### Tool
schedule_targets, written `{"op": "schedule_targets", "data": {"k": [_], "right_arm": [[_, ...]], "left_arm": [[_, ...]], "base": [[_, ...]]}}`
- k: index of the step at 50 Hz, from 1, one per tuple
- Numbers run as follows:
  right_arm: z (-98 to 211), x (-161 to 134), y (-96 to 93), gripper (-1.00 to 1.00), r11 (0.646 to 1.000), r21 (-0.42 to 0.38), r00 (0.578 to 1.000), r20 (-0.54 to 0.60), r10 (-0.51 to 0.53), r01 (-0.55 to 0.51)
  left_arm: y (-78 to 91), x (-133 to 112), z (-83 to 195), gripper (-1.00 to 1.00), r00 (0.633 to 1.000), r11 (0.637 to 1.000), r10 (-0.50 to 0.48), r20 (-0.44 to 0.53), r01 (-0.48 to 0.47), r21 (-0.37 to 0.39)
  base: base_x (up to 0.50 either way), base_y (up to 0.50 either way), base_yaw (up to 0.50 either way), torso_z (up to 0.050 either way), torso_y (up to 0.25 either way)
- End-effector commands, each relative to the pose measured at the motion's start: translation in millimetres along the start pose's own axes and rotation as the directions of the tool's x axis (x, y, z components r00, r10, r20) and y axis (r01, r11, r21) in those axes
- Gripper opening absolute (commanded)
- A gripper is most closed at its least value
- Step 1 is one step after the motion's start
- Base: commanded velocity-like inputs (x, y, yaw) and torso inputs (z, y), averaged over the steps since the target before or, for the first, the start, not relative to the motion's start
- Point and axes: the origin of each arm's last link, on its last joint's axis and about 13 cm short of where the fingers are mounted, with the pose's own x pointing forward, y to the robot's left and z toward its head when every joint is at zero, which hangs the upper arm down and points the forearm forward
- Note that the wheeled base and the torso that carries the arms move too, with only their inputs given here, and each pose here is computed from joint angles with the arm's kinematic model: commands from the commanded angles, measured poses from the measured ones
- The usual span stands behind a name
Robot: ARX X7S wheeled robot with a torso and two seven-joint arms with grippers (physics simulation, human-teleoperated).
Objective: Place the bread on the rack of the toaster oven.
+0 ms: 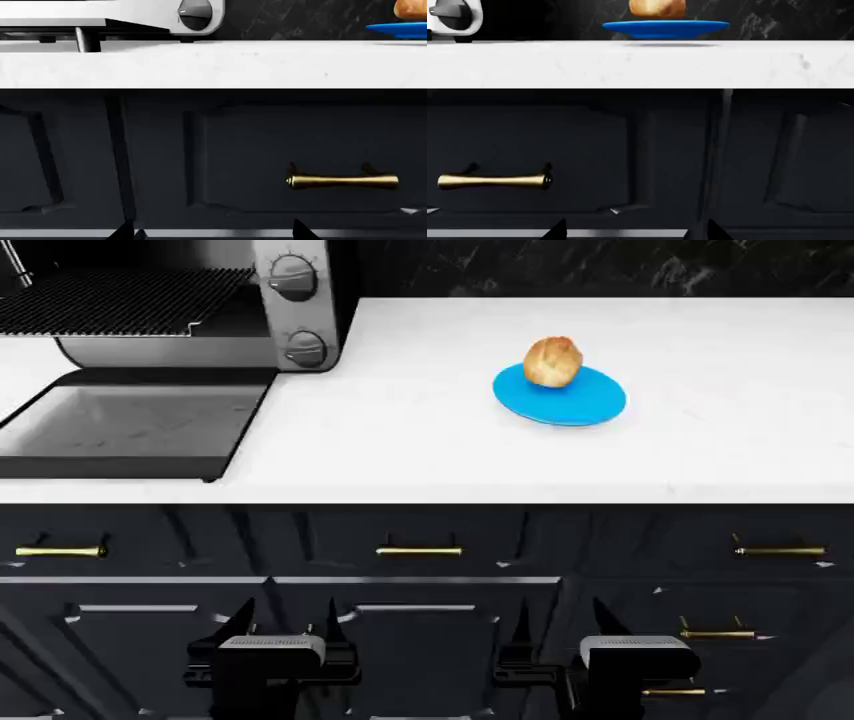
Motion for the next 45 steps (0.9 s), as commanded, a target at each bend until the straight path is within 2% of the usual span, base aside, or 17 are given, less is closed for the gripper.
{"op": "schedule_targets", "data": {"k": [1,10,14,25,45], "right_arm": [[0.0,0.0,0.3,1.0,1.0,-0.001,1.0,0.0,0.005,-0.005],[0.0,0.0,0.3,1.0,1.0,-0.003,1.0,0.0,0.002,-0.002],[0.0,0.0,0.4,1.0,1.0,-0.004,1.0,-0.002,0.0,0.0],[0.1,-0.1,0.4,1.0,1.0,-0.006,1.0,-0.007,-0.004,0.004],[0.2,-0.2,0.4,1.0,1.0,-0.003,1.0,-0.014,-0.005,0.005]], "left_arm": [[0.0,0.0,0.0,1.0,1.0,1.0,0.001,0.002,-0.001,-0.002],[-0.1,0.1,-0.1,1.0,1.0,1.0,0.01,0.006,-0.01,-0.007],[0.3,0.0,0.1,1.0,1.0,1.0,0.008,0.003,-0.008,0.026],[0.0,0.0,0.0,1.0,1.0,1.0,0.012,0.005,-0.012,0.004],[0.0,0.3,-0.1,1.0,1.0,1.0,0.003,0.015,-0.003,0.004]], "base": [[0.0,0.0,0.0,0.0,0.0],[0.0,0.0,0.0,0.0,0.0],[0.0,0.0,0.0,0.0,0.0],[0.0,0.0,0.0,0.0,0.0],[0.0,0.0,0.0,0.049,0.0]]}}
